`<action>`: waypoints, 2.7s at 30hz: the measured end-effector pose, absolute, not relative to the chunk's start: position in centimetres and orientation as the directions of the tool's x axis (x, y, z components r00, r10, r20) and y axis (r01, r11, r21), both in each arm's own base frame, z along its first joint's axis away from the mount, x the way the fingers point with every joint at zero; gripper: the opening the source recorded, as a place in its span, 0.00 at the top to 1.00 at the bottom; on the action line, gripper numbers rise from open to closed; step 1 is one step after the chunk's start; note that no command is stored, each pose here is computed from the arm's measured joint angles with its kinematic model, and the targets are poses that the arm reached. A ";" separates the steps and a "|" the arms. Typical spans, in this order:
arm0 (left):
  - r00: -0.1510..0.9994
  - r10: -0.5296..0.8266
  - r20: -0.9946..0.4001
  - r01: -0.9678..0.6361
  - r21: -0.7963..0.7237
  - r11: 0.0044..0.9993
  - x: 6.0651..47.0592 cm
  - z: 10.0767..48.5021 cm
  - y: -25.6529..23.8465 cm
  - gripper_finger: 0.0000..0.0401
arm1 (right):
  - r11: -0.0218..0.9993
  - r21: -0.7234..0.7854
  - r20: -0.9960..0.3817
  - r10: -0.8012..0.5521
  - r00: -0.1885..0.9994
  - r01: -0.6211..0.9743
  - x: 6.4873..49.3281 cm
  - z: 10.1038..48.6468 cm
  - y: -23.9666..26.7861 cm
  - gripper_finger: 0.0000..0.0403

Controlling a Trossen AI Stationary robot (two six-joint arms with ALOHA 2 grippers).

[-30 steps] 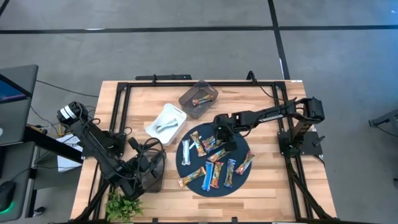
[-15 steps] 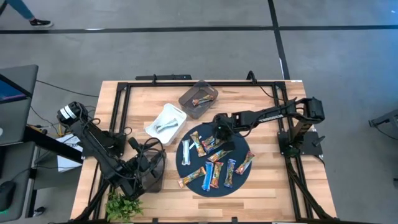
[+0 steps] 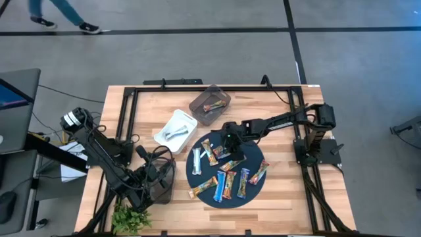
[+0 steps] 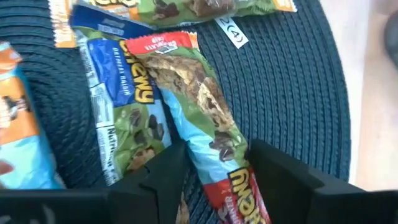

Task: Pick and place Granola Bars by type
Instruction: Put the red granola bar into the top black bin, then put the yellow granola bar into the white bin

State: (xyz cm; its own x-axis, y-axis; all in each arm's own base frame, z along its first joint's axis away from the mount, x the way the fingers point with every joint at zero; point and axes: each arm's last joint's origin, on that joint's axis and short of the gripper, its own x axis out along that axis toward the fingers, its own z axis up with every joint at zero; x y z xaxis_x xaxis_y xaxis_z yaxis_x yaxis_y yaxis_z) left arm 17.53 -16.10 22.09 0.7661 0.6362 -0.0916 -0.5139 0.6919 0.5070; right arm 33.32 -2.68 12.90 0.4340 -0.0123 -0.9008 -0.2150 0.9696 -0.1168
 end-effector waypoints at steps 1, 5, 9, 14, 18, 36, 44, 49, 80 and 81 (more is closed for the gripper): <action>0.766 0.636 -0.092 -0.514 0.507 0.692 17.5 22.1 -16.1 0.54 | 0.970 -0.114 -0.903 -0.012 0.429 -0.214 33.4 12.7 -2.7 0.55; 0.766 0.636 -0.092 -0.514 0.508 0.692 17.5 22.1 -16.1 0.54 | 0.971 -0.110 -0.906 -0.011 0.422 -0.211 33.2 12.6 -2.8 0.57; 0.766 0.636 -0.093 -0.513 0.507 0.692 17.5 22.1 -16.1 0.54 | 0.971 -0.112 -0.906 -0.012 0.423 -0.212 33.0 12.9 -2.8 0.64; 0.766 0.635 -0.096 -0.512 0.506 0.694 17.5 22.1 -16.1 0.54 | 0.970 -0.120 -0.899 -0.017 0.437 -0.210 33.0 13.3 -2.8 0.76; 0.766 0.635 -0.097 -0.513 0.504 0.695 17.5 22.1 -16.1 0.54 | 0.969 -0.144 -0.899 -0.042 0.436 -0.202 33.0 13.3 -2.9 0.83; 0.766 0.635 -0.097 -0.513 0.503 0.696 17.5 22.1 -16.1 0.54 | 0.914 -0.361 -0.816 -0.214 0.536 -0.185 34.7 18.3 -2.6 0.86; 0.766 0.635 -0.099 -0.513 0.502 0.696 17.5 22.1 -16.1 0.54 | 0.783 -0.614 -0.645 -0.425 0.635 -0.100 36.2 21.8 -7.1 0.86; 0.766 0.635 -0.103 -0.510 0.504 0.697 17.5 22.0 -16.1 0.54 | 0.752 -0.659 -0.569 -0.474 0.672 -0.027 35.9 22.7 -11.1 0.86; 0.743 0.658 -0.122 -0.520 0.514 0.682 18.1 22.0 -15.4 0.54 | 0.891 -0.449 -0.626 -0.366 0.688 0.065 36.2 20.2 -17.7 0.69; 0.743 0.658 -0.123 -0.521 0.512 0.683 18.1 22.0 -15.4 0.54 | 0.892 -0.445 -0.623 -0.368 0.691 0.073 36.1 20.4 -17.7 0.66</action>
State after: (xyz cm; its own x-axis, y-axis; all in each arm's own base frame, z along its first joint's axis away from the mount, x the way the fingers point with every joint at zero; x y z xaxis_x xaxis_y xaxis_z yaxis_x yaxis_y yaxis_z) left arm 18.07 -15.44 21.99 0.7427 0.6582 -0.1229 -0.5205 0.6830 0.5124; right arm 36.11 -17.71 20.37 0.6908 -0.3676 -0.6226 0.0733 0.8923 -0.4455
